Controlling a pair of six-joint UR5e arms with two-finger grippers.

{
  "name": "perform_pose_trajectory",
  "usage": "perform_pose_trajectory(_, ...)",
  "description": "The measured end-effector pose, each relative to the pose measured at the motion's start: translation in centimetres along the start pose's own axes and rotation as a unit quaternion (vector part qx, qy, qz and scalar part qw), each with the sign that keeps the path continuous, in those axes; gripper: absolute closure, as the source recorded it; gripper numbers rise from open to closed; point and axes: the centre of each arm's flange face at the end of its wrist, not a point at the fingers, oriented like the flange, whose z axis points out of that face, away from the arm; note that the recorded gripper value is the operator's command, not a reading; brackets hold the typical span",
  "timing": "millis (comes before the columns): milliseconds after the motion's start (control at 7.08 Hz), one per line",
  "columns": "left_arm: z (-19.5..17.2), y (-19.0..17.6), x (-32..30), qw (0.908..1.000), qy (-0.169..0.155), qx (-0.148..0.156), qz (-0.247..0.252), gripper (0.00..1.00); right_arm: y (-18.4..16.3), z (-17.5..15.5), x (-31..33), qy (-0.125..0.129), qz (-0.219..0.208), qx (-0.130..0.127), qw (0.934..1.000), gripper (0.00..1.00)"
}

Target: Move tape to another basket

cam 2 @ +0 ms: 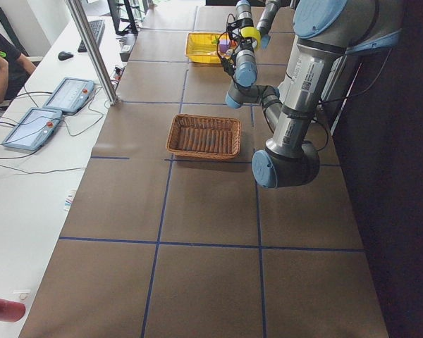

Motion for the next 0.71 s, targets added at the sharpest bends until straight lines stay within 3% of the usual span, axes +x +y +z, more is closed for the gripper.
perform_pose_trajectory(706,1.0,0.6,0.1,0.9999,0.011,-0.003,-0.003,0.00,1.9,1.9,1.3,-0.010,0.019,0.000,0.9998,0.98)
